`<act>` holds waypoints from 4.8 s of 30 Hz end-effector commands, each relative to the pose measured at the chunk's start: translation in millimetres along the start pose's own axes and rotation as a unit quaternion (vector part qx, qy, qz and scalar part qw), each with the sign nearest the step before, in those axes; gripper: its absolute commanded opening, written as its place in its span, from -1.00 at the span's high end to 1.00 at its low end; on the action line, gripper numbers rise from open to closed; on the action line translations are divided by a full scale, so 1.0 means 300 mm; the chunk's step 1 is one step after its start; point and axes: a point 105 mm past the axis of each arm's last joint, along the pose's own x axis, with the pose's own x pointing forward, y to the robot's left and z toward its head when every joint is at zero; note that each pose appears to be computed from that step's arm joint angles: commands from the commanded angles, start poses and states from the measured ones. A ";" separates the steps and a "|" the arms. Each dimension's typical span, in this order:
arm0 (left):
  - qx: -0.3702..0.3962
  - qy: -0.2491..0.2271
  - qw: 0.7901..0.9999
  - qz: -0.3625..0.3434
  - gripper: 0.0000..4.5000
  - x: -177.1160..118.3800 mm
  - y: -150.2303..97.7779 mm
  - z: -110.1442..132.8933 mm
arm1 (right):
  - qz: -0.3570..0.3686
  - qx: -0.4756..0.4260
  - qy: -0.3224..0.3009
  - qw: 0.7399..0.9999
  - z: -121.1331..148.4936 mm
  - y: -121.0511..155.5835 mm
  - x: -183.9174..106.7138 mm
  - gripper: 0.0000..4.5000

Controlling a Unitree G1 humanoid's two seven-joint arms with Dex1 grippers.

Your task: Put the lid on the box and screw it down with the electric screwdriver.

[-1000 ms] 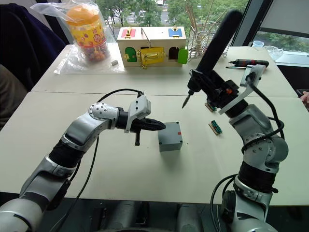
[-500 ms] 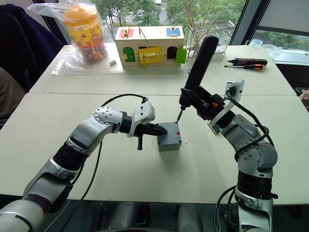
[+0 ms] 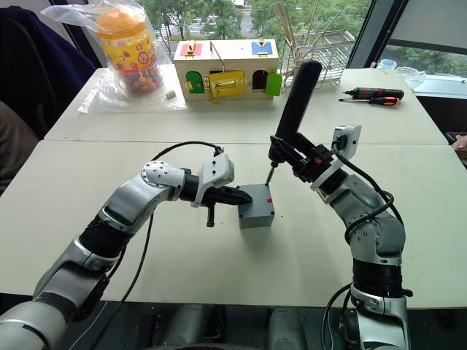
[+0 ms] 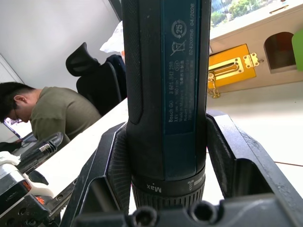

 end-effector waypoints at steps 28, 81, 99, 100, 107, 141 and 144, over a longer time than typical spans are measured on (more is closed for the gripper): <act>0.001 0.018 1.000 0.011 1.00 -0.002 -0.012 -0.053 | 0.058 -0.028 0.137 0.988 -0.246 0.108 -0.050 0.17; -0.002 0.016 1.000 0.010 1.00 0.011 -0.009 -0.063 | 0.008 -0.027 0.122 0.992 -0.212 0.038 -0.057 0.17; -0.038 -0.173 0.977 0.123 1.00 -0.064 0.098 0.125 | -0.074 -0.022 0.034 0.996 0.429 -0.017 0.033 0.17; -0.039 -0.172 0.975 0.133 1.00 -0.074 0.111 0.131 | -0.097 -0.028 0.057 0.993 0.430 -0.051 0.020 0.17; 0.020 -0.106 0.994 0.035 1.00 -0.095 0.011 0.108 | -0.252 -0.043 0.276 0.926 0.300 -0.317 -0.218 0.17; -0.061 -0.106 0.992 0.014 1.00 -0.096 -0.046 0.035 | -0.286 0.171 0.447 0.830 -0.037 -0.449 -0.450 -0.88; -0.085 -0.124 0.988 0.038 1.00 -0.144 -0.025 0.037 | -0.296 0.160 0.417 0.845 0.007 -0.468 -0.441 -0.99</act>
